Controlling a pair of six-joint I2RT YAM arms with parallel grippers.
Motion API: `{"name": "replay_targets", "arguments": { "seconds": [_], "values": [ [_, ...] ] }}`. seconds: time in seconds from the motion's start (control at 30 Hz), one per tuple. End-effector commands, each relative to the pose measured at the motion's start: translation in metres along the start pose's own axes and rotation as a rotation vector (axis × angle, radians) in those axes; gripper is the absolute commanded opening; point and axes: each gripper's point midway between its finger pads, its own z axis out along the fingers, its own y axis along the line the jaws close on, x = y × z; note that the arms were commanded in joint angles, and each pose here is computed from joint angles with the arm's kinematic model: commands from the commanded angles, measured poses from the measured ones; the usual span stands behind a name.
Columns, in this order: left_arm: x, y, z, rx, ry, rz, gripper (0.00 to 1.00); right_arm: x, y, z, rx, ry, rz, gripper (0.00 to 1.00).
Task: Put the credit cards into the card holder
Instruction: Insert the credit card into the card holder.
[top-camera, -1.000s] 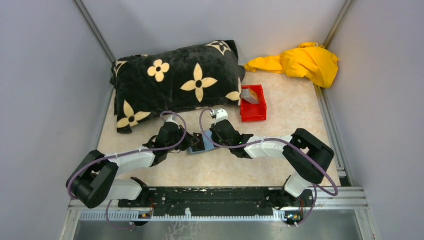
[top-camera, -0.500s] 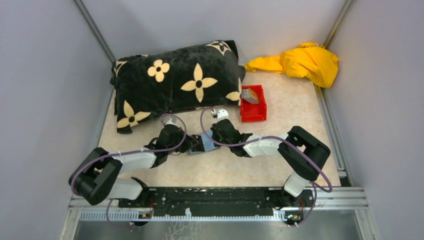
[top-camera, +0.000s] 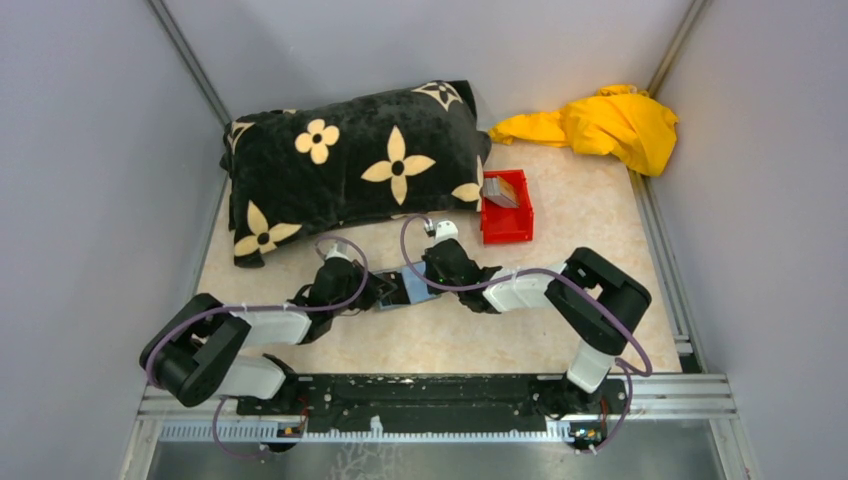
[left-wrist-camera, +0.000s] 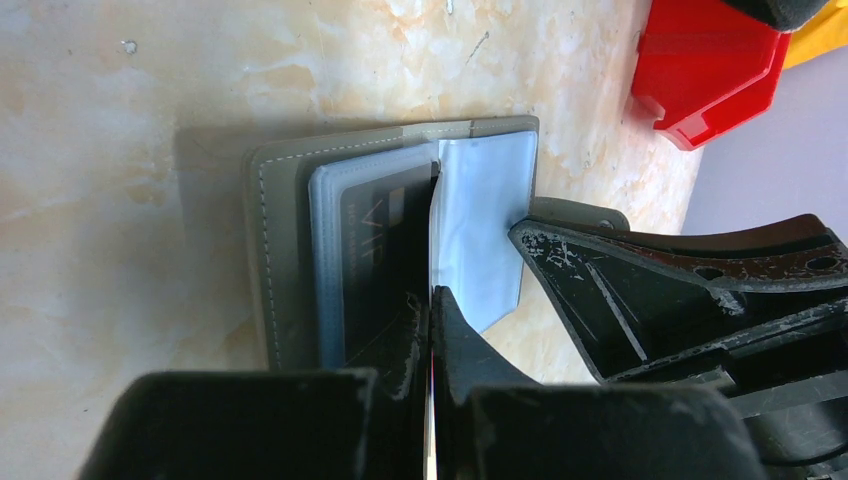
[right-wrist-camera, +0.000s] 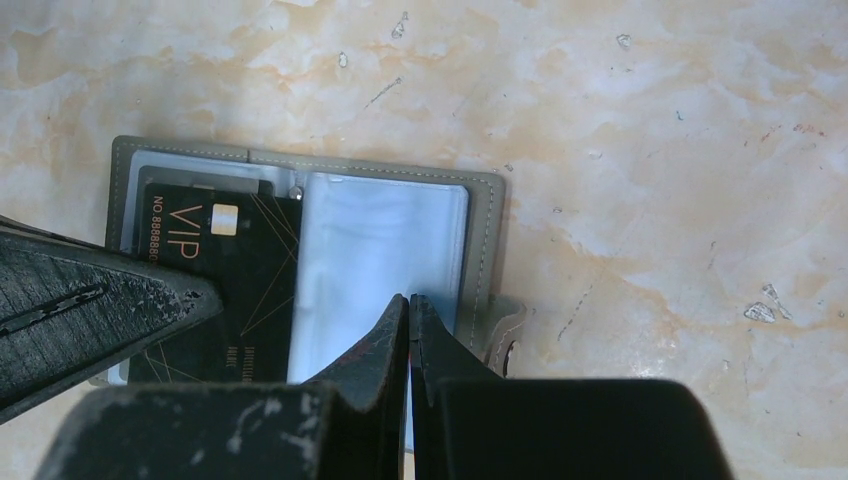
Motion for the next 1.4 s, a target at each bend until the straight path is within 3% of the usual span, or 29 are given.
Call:
{"name": "replay_targets", "arguments": {
  "seconds": [0.0, 0.87, 1.37],
  "values": [
    [-0.001, 0.003, 0.0, 0.014, -0.014, -0.022, 0.0, 0.0, -0.002, 0.005, 0.005, -0.004, 0.023, 0.0],
    [-0.008, -0.021, -0.014, 0.171, -0.064, -0.013, 0.0, 0.014, -0.01, 0.007, 0.033, 0.032, 0.029, 0.0],
    [-0.002, -0.013, -0.001, 0.16, -0.041, 0.003, 0.0, 0.012, -0.011, 0.005, 0.037, 0.031, 0.021, 0.0]
  ]
}}
